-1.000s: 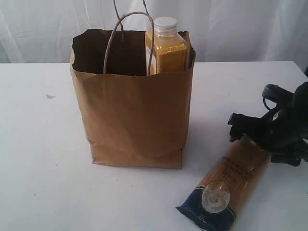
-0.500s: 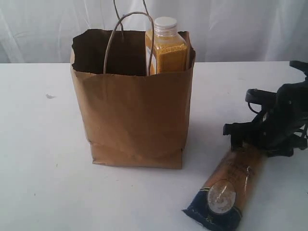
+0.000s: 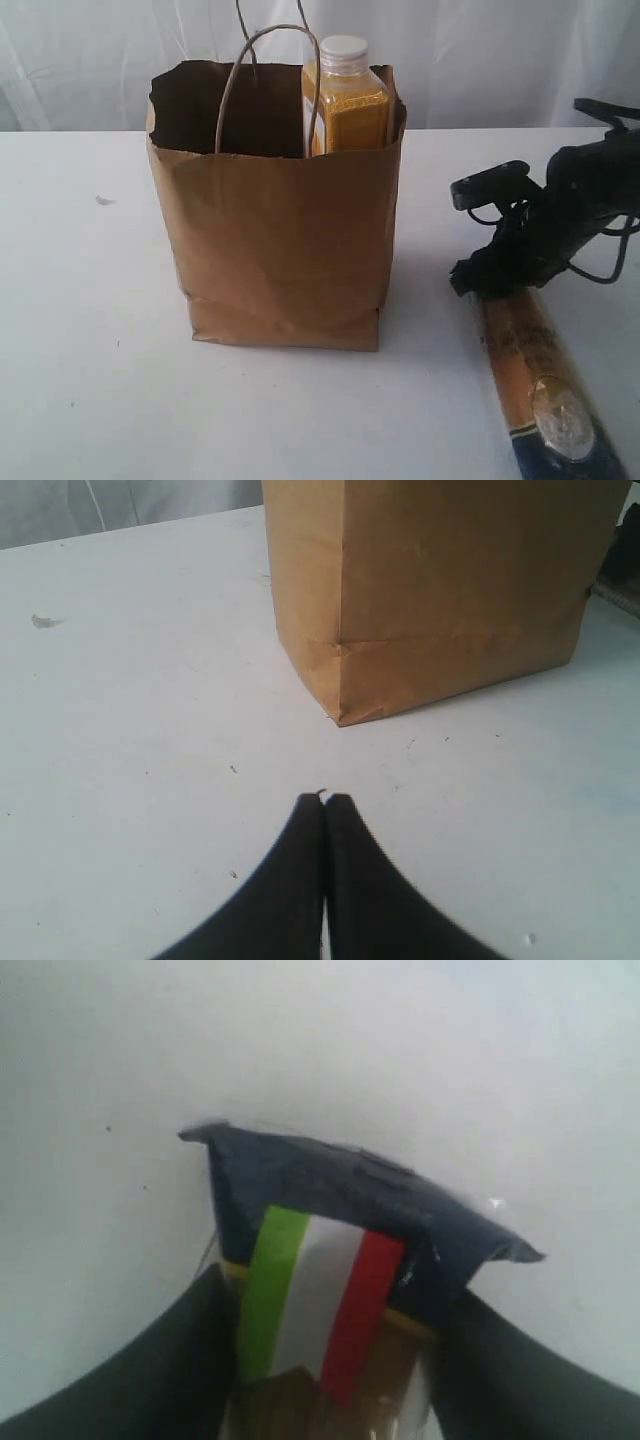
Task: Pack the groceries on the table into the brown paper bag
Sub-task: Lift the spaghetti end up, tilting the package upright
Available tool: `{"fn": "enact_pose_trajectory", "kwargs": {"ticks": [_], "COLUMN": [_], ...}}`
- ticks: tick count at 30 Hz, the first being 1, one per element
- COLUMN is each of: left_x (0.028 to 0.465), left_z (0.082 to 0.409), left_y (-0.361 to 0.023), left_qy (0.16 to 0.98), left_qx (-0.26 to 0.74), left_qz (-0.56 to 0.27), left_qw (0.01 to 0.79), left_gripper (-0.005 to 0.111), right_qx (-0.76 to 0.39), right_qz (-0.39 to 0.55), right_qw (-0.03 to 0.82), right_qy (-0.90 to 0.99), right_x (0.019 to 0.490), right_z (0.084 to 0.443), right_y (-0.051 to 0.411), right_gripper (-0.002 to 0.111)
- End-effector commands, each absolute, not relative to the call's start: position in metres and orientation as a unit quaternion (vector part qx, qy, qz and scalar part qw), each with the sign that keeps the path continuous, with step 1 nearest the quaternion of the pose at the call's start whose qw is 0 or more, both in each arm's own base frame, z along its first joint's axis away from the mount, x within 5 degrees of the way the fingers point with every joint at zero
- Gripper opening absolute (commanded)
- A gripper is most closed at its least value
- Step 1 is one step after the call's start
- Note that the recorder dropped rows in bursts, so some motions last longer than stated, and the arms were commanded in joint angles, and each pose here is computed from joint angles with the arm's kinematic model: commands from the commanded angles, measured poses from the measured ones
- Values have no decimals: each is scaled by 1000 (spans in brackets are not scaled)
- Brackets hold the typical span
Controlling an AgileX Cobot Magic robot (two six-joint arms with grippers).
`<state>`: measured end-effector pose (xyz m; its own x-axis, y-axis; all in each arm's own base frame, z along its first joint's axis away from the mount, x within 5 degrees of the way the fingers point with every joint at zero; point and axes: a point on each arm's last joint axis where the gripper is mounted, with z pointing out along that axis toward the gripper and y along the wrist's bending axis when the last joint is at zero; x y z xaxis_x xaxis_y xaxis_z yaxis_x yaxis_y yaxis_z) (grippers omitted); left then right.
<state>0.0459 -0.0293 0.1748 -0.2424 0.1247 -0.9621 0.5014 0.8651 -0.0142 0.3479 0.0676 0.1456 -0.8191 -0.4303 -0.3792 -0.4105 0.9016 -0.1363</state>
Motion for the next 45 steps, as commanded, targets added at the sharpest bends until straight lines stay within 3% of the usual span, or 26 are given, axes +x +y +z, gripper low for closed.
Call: {"fn": "enact_pose_trajectory", "kwargs": {"ticks": [1, 4, 12, 16, 35, 39, 45], "left_x": [46, 46, 46, 46, 46, 46, 46], "left_z": [174, 174, 174, 174, 174, 174, 174], "left_y": [-29, -29, -29, -29, -29, -29, -29], "left_qy": [771, 771, 771, 771, 771, 771, 771], "left_qx": [202, 202, 202, 202, 202, 202, 202], "left_qz": [-162, -162, -162, -162, -162, -162, -162], "left_qw": [582, 582, 582, 582, 582, 582, 582], "left_gripper": [0, 0, 0, 0, 0, 0, 0], "right_qx": [-285, -281, -105, -106, -117, -120, -118], "right_qz": [-41, -41, 14, 10, -1, -4, -4], "right_qw": [200, 214, 236, 221, 165, 151, 149], "right_qy": [937, 935, 966, 970, 979, 981, 982], "right_x": [348, 349, 340, 338, 344, 344, 343], "right_z": [147, 151, 180, 175, 126, 119, 121], "right_y": [70, 70, 74, 73, 74, 73, 73], "right_gripper": [59, 66, 77, 86, 86, 70, 18]}}
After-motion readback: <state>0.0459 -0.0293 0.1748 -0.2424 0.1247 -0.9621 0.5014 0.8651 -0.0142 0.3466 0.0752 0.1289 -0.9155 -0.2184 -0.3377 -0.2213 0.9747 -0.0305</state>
